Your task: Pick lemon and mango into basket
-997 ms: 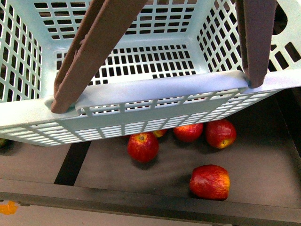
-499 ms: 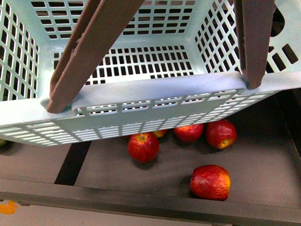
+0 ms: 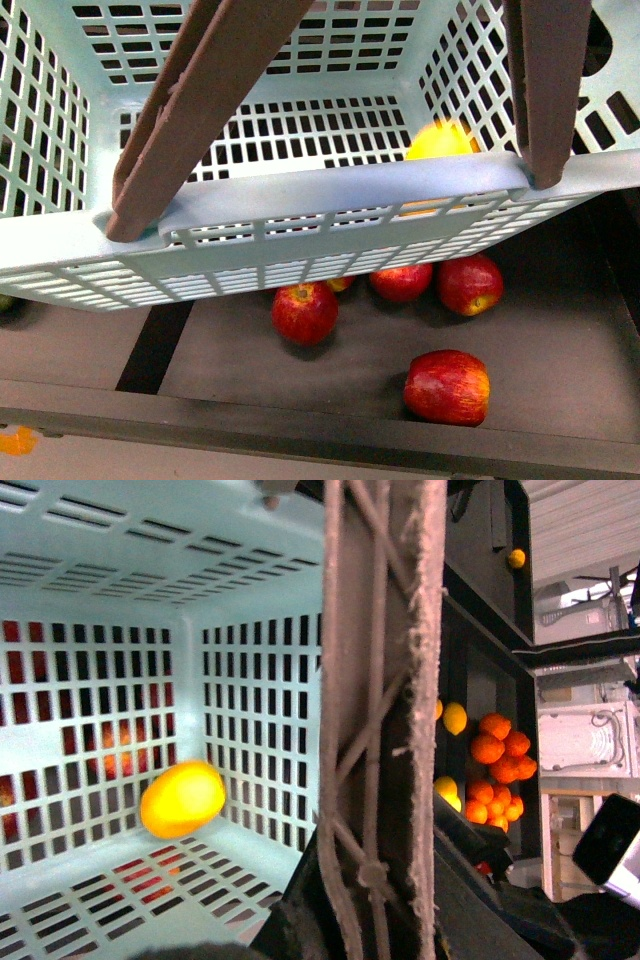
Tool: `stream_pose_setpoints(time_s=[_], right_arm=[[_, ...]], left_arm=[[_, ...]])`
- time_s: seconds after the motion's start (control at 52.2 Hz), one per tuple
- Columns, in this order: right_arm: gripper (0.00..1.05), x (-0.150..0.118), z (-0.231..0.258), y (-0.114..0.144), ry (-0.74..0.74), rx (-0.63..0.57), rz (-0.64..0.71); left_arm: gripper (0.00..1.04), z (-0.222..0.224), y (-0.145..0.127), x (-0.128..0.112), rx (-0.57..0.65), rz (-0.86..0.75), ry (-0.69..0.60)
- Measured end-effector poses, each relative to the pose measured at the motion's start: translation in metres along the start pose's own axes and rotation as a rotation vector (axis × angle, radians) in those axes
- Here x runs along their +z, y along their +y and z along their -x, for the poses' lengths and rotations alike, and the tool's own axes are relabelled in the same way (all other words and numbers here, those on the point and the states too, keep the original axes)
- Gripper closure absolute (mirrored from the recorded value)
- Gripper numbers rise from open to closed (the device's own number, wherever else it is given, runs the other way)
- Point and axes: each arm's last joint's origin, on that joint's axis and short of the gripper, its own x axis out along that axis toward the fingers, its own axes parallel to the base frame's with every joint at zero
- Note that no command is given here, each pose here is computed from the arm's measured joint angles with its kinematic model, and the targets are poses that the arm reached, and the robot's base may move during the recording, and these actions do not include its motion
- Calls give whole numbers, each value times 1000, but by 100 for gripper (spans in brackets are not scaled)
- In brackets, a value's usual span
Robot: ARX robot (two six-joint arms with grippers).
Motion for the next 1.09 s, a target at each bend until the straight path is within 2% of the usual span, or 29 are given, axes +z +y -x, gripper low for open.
stream_pose_setpoints(time_s=[0.038, 0.173, 0.192, 0.23, 0.249, 0.345, 0.499, 0.556, 0.633, 0.901, 1.035, 1.093], right_arm=[[7, 3, 3, -4, -14, -18, -6], [10, 20, 27, -27, -125, -133, -40], [16, 21, 33, -32, -233, -189, 23], [22, 20, 38, -37, -320, -219, 82], [27, 16, 43, -40, -361, -227, 158], [46, -6, 57, -55, -386, -254, 319], [73, -30, 73, -70, -364, -271, 387], [88, -40, 82, -76, -363, -275, 396], [103, -49, 89, -82, -362, -279, 402], [101, -67, 109, -97, -361, -270, 413], [71, -67, 112, -99, -369, -280, 412], [61, -67, 112, -99, -369, -281, 412]], left_arm=[[99, -1, 0, 0, 1, 0, 2], [99, -1, 1, 0, 7, 1, -4], [99, -1, 1, 1, 8, 1, -5], [99, -1, 1, 1, 7, 2, -4], [99, -1, 1, 1, 7, 1, -4], [99, -1, 1, 0, 0, 1, 5], [99, -1, 1, 0, 2, 1, 2], [99, -1, 1, 0, 6, 1, -2], [99, -1, 1, 0, 5, 0, -1], [99, -1, 1, 0, 3, 1, 2], [99, -1, 1, 0, 3, -2, 2], [99, -1, 1, 0, 3, -1, 2]])
